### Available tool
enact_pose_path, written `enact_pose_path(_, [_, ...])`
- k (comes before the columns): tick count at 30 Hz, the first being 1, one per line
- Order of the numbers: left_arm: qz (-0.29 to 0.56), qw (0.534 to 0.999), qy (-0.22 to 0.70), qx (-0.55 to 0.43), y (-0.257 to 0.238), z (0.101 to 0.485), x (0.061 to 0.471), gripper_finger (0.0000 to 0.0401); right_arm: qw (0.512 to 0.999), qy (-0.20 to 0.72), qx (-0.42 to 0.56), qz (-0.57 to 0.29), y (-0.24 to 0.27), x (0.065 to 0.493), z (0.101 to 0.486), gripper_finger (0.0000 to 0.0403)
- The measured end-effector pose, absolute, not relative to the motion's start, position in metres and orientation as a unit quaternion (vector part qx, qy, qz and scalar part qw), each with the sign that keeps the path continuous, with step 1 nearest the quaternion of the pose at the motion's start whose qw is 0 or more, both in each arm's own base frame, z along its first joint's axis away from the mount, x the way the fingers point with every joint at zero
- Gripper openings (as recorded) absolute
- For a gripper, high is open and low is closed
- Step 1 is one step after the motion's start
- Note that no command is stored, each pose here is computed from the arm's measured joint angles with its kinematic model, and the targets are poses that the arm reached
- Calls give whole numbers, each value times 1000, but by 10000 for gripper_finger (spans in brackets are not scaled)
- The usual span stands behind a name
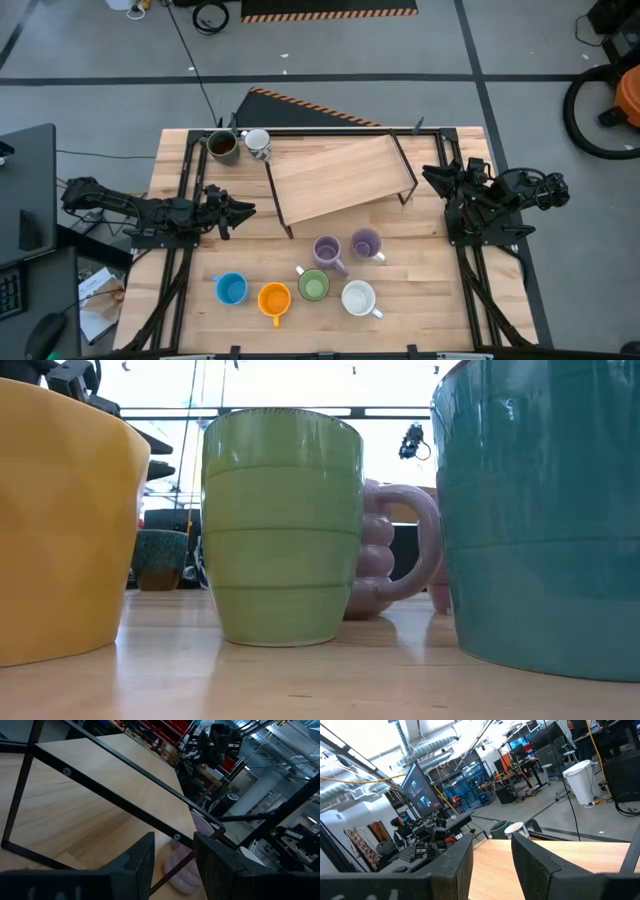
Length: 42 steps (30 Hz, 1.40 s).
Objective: Place coffee mugs
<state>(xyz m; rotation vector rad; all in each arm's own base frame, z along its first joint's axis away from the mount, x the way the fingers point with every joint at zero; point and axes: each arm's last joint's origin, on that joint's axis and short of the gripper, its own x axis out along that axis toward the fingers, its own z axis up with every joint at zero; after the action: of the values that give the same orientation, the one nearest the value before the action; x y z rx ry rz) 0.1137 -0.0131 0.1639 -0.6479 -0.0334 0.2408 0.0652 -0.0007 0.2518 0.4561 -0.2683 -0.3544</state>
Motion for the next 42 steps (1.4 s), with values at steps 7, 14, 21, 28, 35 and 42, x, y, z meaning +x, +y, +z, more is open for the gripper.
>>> enact_pose_path(7, [118,941,-16,-318,-13,164,114,142,948,-143,227,-173,-1,65,254,140])
enact_pose_path(14, [118,940,-24,-320,-13,165,114,142,935,-205,224,-183,-3,60,267,140])
enact_pose_path(21, [97,901,-85,-414,-13,176,113,142,916,-278,234,-172,-5,52,282,140])
enact_pose_path(28, [71,856,-128,-496,-12,184,112,142,898,-309,275,-149,-5,49,287,140])
enact_pose_path(35, [26,797,-177,-577,-12,195,110,142,880,-311,302,-192,-8,48,286,140])
enact_pose_path(42, [-65,804,-250,-536,-13,217,102,142,864,-306,329,-228,-7,57,287,140])
